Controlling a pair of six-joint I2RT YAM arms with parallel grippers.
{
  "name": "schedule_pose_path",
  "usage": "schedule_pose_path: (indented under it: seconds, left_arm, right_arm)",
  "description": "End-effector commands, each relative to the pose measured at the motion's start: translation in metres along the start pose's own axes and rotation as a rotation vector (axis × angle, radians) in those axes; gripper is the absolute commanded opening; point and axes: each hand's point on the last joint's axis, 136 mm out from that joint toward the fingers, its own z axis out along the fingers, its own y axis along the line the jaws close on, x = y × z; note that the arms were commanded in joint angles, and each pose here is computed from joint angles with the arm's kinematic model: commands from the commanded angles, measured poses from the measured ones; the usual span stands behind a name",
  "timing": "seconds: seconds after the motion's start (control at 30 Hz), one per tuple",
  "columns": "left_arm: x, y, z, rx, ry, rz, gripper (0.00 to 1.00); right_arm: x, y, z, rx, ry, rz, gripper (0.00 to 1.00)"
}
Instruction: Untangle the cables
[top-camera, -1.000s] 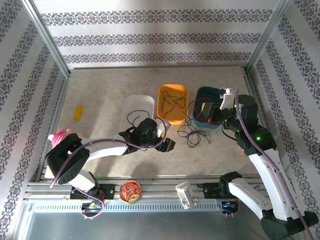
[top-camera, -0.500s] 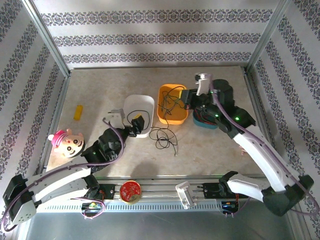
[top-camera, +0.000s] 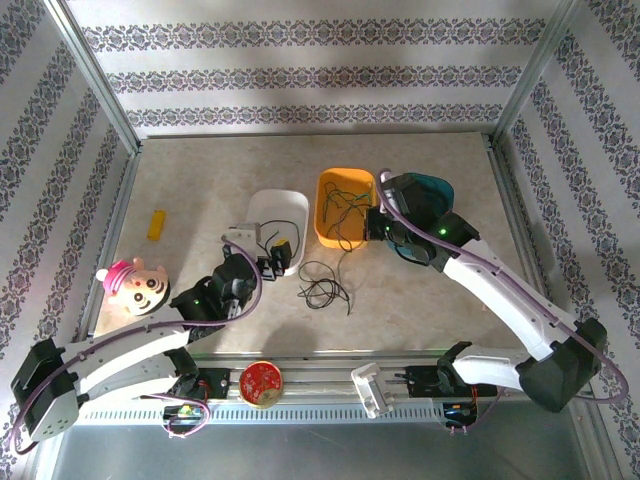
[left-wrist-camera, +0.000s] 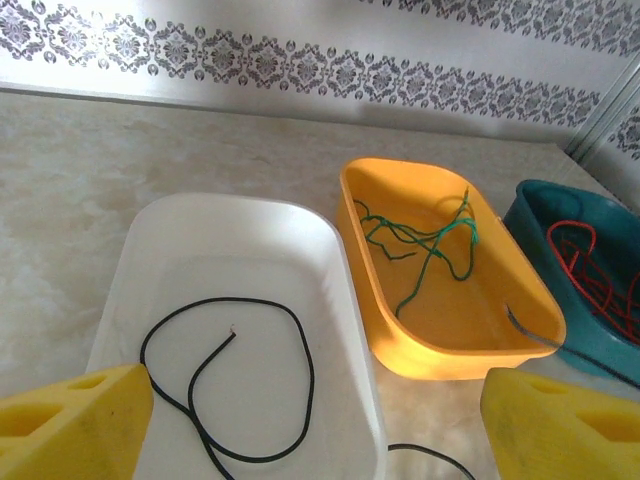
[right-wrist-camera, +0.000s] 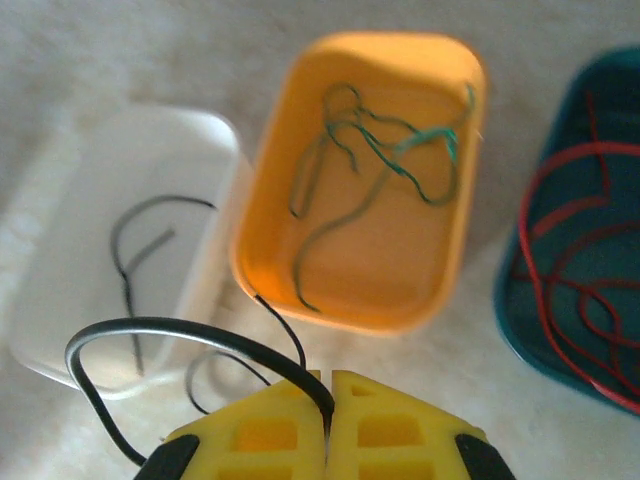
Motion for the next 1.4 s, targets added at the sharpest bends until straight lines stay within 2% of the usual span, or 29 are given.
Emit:
schedule_pose_path:
  seconds: [0.0, 0.2, 0.37, 0.53, 0.67, 0.77, 0.83, 0.93, 1.07, 1.23, 1.37]
  left_arm:
    - [-0.011, -0.014, 0.004, 0.029, -0.006, 0.041, 0.85]
    - [-0.008, -0.024, 0.014, 0.046, 0.012, 0.066, 0.85]
    - [-0.008, -0.020, 0.015, 0.025, 0.005, 0.070, 0.86]
    - [-0.010, 0.007, 0.011, -0.117, -0.017, 0.054, 0.86]
    - [-0.012, 0.021, 0.007, -0.183, -0.041, 0.036, 0.86]
    - [-0.010, 0.018, 0.007, -0.163, -0.038, 0.037, 0.86]
    - [-0.007, 0.003, 0.010, -0.082, -0.014, 0.066, 0.86]
    - [0.012, -0.048, 0.013, 0.198, 0.090, 0.169, 0.84]
    - [0.068, -0.098, 0.006, 0.475, 0.371, 0.320, 0.84]
    - [0.120, -0.124, -0.004, 0.621, 0.590, 0.429, 0.84]
    - [0.158, -0.132, -0.003, 0.655, 0.730, 0.508, 0.84]
  right_arm:
    - [0.026, -0.035, -0.011, 0.141, 0.060, -0.004, 0.00]
    - [0.052, -0.057, -0.020, 0.212, 0.152, -0.046, 0.00]
    - [0.058, -0.060, -0.037, 0.150, 0.186, 0.000, 0.00]
    - [0.049, -0.052, -0.064, 0.069, 0.202, 0.020, 0.00]
    - [0.045, -0.052, -0.080, 0.083, 0.251, -0.025, 0.00]
    - [0.037, -0.059, -0.086, 0.130, 0.237, -0.065, 0.00]
    - [0.032, -0.059, -0.088, 0.141, 0.229, -0.083, 0.00]
    - [0.027, -0.057, -0.083, 0.137, 0.231, -0.091, 0.00]
    - [0.029, -0.058, -0.072, 0.147, 0.238, -0.090, 0.00]
    - [0.035, -0.059, -0.065, 0.135, 0.251, -0.069, 0.00]
    - [0.039, -0.061, -0.062, 0.117, 0.249, -0.032, 0.00]
